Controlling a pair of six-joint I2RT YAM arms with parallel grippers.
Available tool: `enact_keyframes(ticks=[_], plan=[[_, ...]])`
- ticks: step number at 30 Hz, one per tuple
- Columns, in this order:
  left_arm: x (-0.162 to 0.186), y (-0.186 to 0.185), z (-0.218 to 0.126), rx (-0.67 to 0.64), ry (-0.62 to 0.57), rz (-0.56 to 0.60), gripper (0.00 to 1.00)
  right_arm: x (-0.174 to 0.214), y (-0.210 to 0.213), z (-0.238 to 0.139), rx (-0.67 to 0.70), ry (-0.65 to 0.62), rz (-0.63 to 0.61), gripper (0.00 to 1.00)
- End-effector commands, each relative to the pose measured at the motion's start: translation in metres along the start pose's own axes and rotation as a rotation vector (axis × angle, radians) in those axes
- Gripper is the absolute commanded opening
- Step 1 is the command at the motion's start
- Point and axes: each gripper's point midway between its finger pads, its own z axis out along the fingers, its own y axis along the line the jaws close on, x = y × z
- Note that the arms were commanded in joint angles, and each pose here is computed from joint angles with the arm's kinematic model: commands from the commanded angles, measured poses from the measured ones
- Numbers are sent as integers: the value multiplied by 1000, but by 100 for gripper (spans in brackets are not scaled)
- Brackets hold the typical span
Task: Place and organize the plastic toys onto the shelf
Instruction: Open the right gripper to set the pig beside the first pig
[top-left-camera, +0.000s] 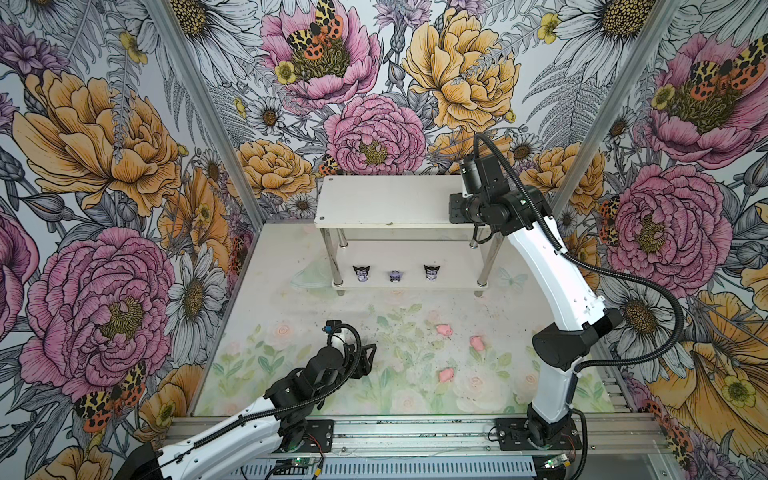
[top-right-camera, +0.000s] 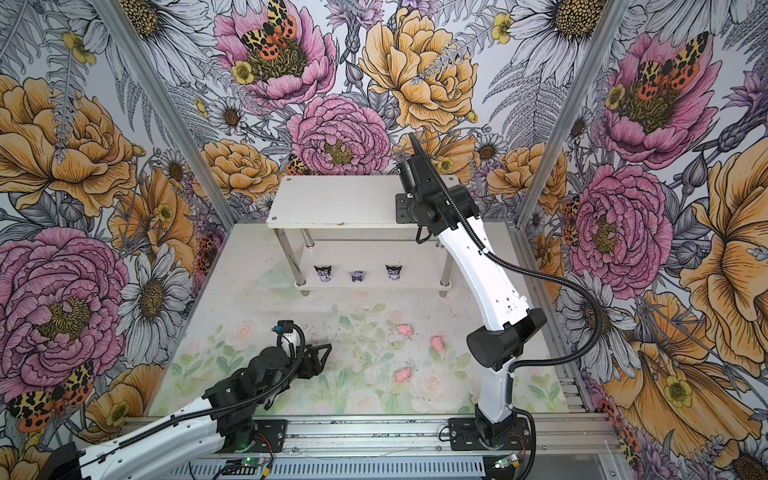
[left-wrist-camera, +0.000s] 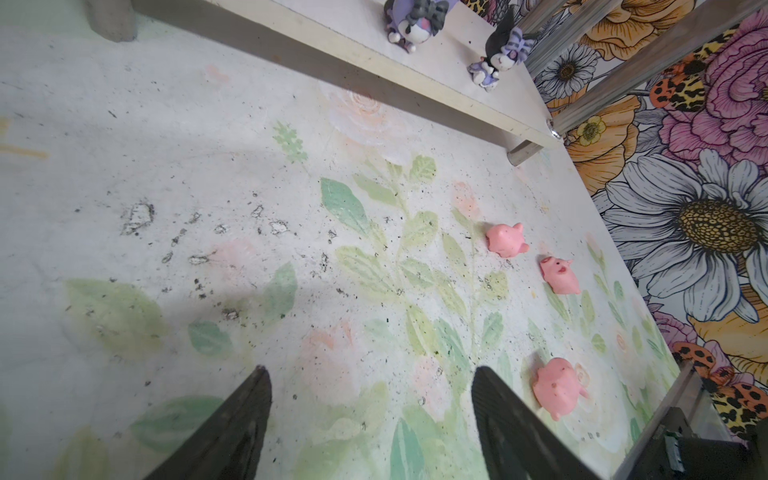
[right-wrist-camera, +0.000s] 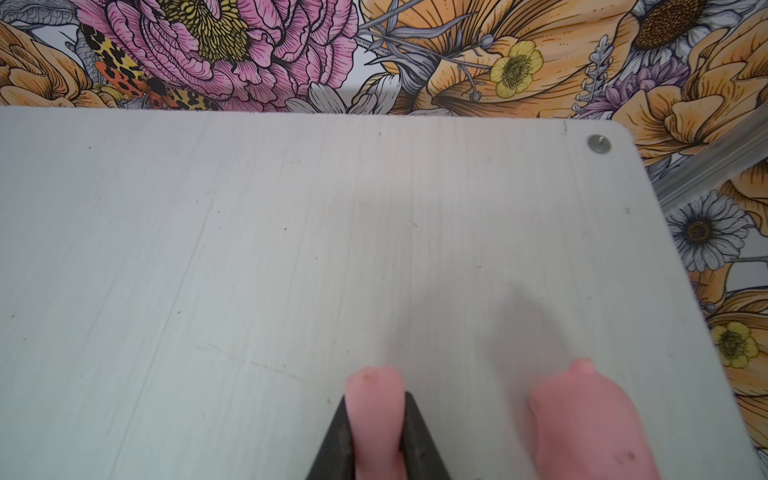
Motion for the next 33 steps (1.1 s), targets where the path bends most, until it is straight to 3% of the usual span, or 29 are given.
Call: enact_keyframes(ticks=[1,4,14,24,33], plan=[[-8,1,1,-5,-39,-8,78,-1,1,5,-8,8,18,22],[-9,1,1,-7,-42,-8,78,0,2,8,-13,13,22,34],[-9,2,-2,-9,-49,-10,79,1,1,9,-8,17,29,42],[-10,3,-3,-11,-51,-12,79,1,4,-1,-42,19,45,57],[-13,4,-4,-19,-60,0,79,-1,6,-40,-98,-16,58,59]])
